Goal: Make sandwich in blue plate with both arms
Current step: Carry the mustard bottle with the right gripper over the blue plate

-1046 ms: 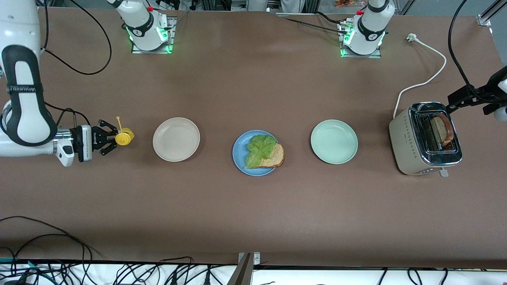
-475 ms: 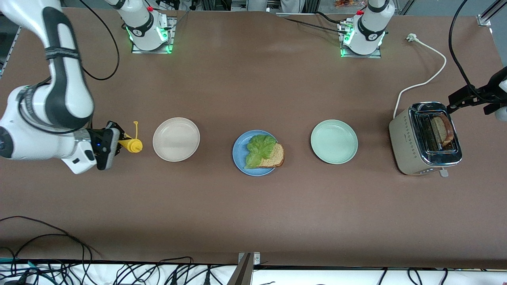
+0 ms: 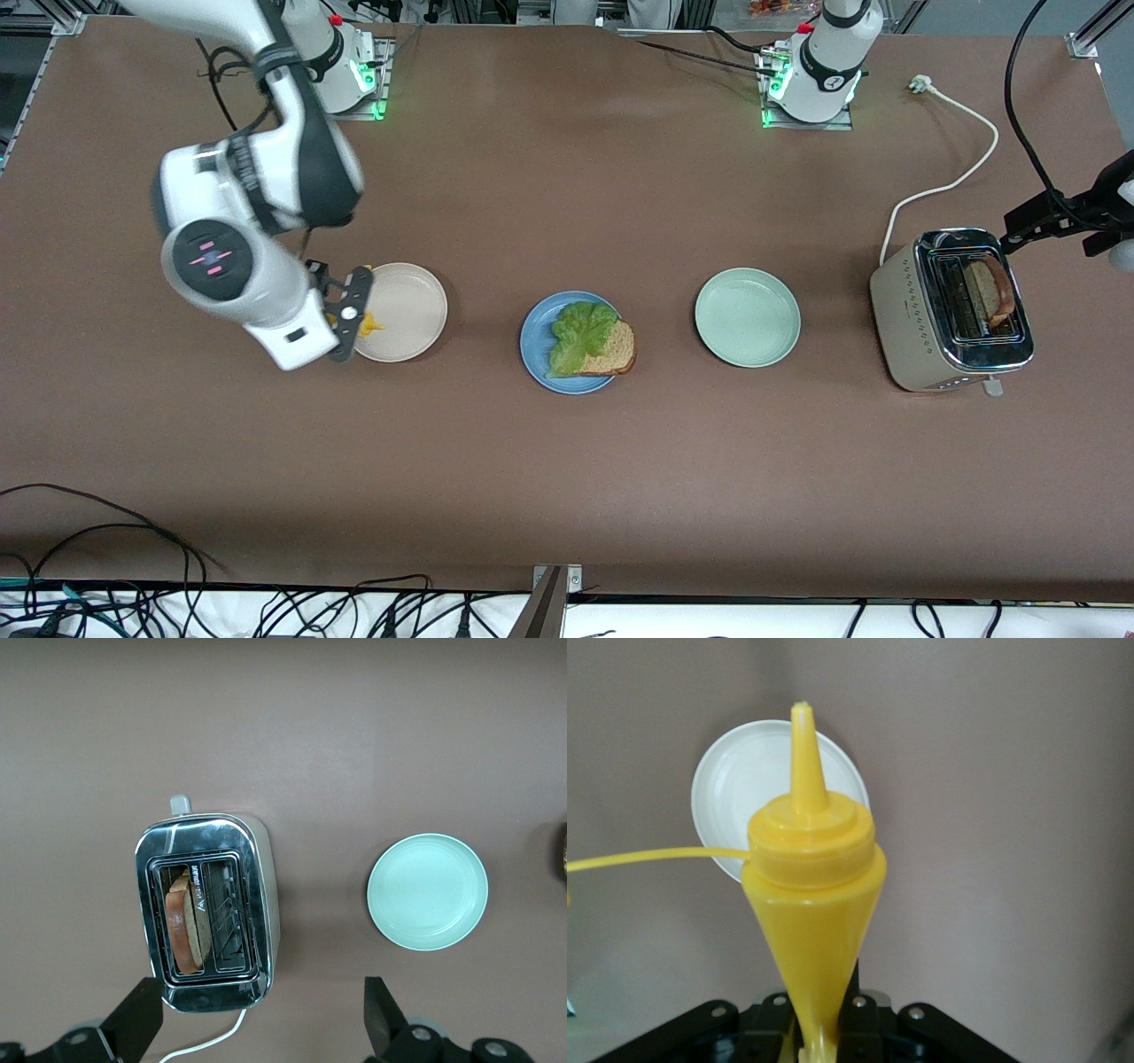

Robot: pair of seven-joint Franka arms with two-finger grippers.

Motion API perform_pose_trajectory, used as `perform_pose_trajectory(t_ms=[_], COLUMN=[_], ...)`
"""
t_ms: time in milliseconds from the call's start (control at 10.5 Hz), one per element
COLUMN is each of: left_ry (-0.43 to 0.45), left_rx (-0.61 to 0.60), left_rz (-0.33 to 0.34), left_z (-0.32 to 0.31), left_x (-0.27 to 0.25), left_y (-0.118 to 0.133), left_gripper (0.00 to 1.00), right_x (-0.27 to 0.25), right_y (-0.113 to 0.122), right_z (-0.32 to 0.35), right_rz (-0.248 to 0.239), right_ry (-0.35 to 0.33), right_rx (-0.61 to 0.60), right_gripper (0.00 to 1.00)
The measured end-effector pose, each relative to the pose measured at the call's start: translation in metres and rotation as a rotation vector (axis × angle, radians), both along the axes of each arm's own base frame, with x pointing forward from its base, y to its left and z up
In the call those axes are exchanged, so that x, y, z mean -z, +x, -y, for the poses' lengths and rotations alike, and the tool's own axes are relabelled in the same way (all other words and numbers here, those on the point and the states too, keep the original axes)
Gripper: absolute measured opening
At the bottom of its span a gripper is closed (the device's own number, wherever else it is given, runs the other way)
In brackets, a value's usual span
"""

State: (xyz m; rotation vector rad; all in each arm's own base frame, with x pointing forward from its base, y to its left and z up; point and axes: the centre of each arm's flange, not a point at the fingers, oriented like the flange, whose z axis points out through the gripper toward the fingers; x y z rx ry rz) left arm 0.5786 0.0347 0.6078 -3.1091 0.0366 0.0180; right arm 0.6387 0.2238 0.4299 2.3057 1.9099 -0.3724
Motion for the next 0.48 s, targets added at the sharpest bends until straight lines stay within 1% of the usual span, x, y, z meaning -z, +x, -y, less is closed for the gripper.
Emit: perform_pose_trajectory(t_ms=[95, 285, 380, 475], left_ry=[0.000, 0.000, 0.000, 0.000], left_rx=[0.000, 0.000, -0.001, -0.001], left_rz=[0.000, 0.000, 0.000, 0.000], left_z=[0.000, 0.000, 0.000, 0.000], left_x=[0.000, 0.000, 0.000, 0.000], left_y=[0.000, 0.000, 0.000, 0.000], left_gripper=[1.00, 1.00, 1.00, 1.00], right_x=[-0.010, -0.012, -0.004, 0.008], right_y=[-0.012, -0.045, -0.061, -0.073], right_z=[-0.039, -0.115, -0.148, -0.177], right_rz=[0.058, 0.182, 0.240, 0.301], right_ry=[-0.070, -0.211, -0.266, -0.305], right_rx=[-0.042, -0.100, -0.117, -0.155], right_gripper=[0.16, 0.16, 0.16, 0.16])
